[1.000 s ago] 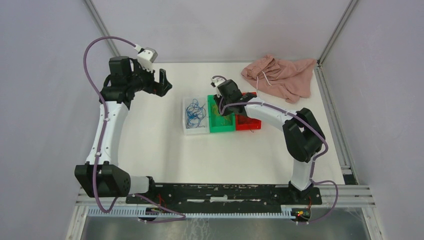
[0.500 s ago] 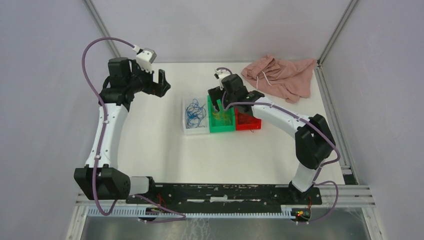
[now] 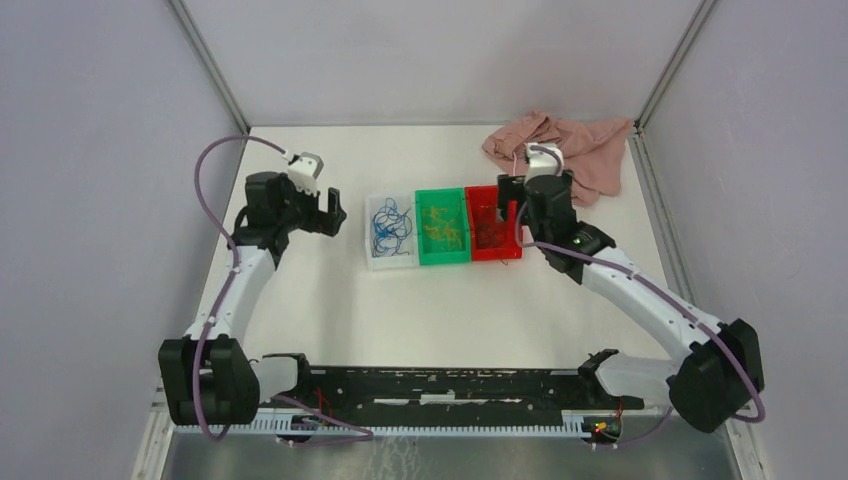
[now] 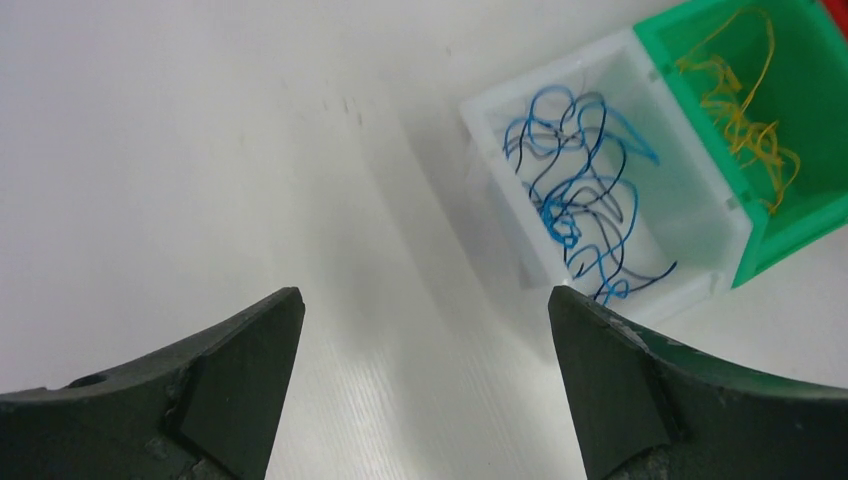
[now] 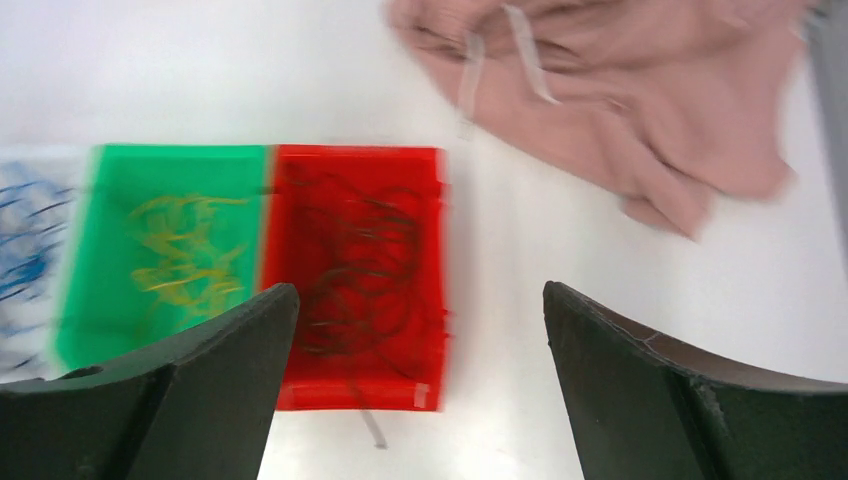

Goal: Untangle the cables

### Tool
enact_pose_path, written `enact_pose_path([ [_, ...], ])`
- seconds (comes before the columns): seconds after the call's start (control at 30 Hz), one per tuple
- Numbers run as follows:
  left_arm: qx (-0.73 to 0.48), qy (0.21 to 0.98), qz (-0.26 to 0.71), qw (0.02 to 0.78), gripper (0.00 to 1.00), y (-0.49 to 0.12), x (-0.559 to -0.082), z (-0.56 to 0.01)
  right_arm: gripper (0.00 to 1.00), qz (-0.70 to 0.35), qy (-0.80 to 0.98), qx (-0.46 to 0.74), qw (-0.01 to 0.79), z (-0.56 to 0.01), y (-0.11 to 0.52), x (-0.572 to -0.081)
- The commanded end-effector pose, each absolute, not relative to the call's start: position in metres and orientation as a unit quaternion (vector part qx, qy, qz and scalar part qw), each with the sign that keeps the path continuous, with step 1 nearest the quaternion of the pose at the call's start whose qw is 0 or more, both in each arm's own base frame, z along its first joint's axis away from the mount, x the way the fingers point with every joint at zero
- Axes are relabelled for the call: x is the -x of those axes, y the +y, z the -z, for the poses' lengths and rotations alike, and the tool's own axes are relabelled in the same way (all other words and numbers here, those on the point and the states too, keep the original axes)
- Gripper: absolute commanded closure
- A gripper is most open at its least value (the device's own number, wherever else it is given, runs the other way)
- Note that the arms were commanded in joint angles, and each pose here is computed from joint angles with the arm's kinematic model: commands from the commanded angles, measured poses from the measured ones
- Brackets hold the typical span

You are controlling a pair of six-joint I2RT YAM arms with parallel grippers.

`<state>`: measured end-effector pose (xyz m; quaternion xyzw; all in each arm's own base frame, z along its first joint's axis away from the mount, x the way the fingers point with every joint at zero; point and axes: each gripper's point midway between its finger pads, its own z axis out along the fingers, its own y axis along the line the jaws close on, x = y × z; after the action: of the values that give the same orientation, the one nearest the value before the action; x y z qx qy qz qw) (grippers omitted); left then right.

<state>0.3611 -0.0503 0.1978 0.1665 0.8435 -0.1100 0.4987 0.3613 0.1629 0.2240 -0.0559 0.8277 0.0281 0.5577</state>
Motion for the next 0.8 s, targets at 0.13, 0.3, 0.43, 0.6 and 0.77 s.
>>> enact_pose_path([
  [0.13,-0.125,0.804,0.111,0.571,0.01,-0.048,-0.374,-0.147,0.01,0.156,0.764,-0.182,0.599,-0.177,0.005,-0.331],
  [0.3,-0.116,0.773,0.098,0.616,0.01,-0.045,-0.369,-0.129,0.01,0.241,0.720,-0.252,0.600,-0.150,-0.053,-0.302],
  [0.43,-0.124,0.740,0.093,0.654,0.01,-0.046,-0.362,-0.125,0.01,0.251,0.709,-0.282,0.596,-0.134,-0.073,-0.296],
  [0.6,-0.128,0.726,0.075,0.672,0.01,-0.042,-0.359,-0.115,0.01,0.263,0.705,-0.309,0.582,-0.119,-0.088,-0.299],
  [0.77,-0.100,0.717,0.061,0.688,0.01,-0.033,-0.361,-0.108,0.01,0.267,0.704,-0.306,0.582,-0.107,-0.089,-0.310],
])
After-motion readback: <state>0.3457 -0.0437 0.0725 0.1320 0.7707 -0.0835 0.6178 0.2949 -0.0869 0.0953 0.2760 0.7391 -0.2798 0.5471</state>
